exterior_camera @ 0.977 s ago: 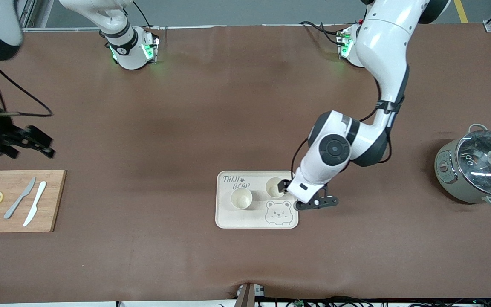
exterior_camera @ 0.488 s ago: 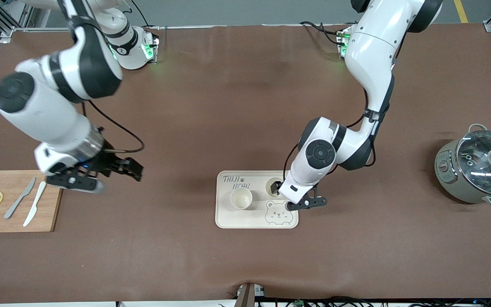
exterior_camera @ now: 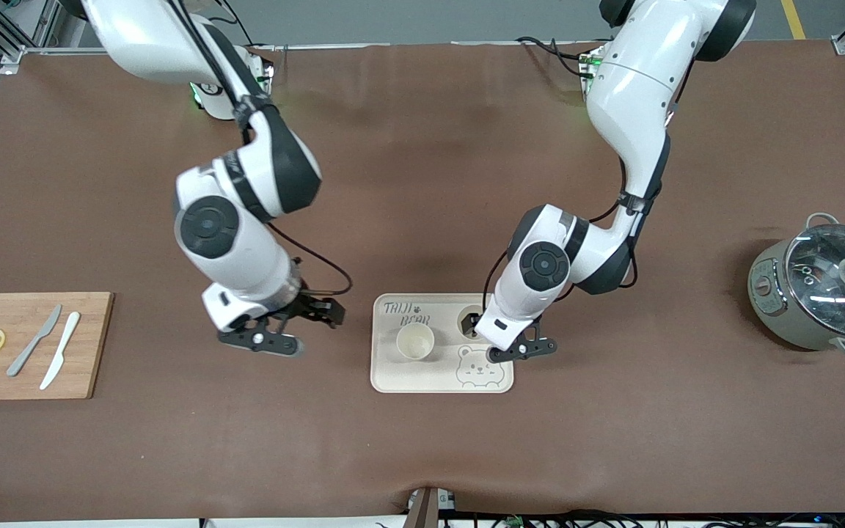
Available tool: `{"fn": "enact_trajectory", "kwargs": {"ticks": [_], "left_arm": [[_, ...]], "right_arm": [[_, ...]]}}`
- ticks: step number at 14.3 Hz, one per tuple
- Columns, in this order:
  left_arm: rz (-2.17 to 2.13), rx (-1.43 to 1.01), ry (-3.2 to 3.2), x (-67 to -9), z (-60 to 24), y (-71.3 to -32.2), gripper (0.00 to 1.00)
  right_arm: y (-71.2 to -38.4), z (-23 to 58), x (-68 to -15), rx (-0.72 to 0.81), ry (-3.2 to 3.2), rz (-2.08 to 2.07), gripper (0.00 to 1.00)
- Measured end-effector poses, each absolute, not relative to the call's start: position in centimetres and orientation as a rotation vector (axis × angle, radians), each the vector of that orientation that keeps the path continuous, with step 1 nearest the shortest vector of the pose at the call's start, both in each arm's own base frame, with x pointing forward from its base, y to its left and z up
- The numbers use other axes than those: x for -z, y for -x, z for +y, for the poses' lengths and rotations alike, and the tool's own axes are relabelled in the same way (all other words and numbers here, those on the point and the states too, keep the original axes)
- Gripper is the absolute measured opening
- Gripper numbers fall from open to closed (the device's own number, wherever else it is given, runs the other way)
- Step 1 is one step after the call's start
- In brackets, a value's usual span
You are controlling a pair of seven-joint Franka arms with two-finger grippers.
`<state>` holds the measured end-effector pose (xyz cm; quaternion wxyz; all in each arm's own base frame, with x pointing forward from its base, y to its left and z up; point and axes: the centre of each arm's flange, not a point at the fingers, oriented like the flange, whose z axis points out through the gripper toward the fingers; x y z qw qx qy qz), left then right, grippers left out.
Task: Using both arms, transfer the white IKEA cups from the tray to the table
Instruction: 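Grasp the cup with the left gripper while the right gripper reaches the other cup, then grasp the second cup with the right gripper and lift both cups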
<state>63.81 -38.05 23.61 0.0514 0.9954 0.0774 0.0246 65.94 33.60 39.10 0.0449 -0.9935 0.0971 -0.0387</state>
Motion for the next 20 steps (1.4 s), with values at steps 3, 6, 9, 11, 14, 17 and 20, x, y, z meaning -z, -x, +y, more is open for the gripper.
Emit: {"fn": "enact_trajectory", "kwargs": {"ticks": [3, 6, 9, 11, 14, 17, 20], "left_arm": [[0.220, -0.065, -3.033, -22.7, -38.8, -63.3, 1.00], [0.221, -0.054, -3.038, -22.0, -39.1, -63.0, 1.00], [0.219, -0.050, -3.040, -21.7, -39.2, -62.9, 1.00], [0.292, -0.046, -3.032, -21.7, -39.4, -62.8, 0.96], [0.364, -0.036, -3.028, -21.3, -39.4, -62.7, 0.65], [0.373, -0.030, -3.030, -20.9, -39.4, -62.6, 0.34], [0.374, -0.035, -3.027, -21.0, -39.4, -62.7, 0.05]], "right_arm": [[-64.9, 37.6, -36.2, 0.138, 3.025, 0.266, 1.00], [-63.9, 39.7, -34.3, 0.118, 3.037, 0.233, 1.00], [-63.7, 40.9, -32.6, 0.140, 3.028, 0.210, 1.00], [-63.7, 41.7, -30.8, 0.165, 3.017, 0.198, 1.00], [-63.8, 42.1, -28.1, 0.184, 3.011, 0.193, 1.00], [-64.1, 42.0, -27.3, 0.202, 3.006, 0.197, 1.00], [-64.2, 42.0, -27.4, 0.216, 2.998, 0.202, 1.00]]}}
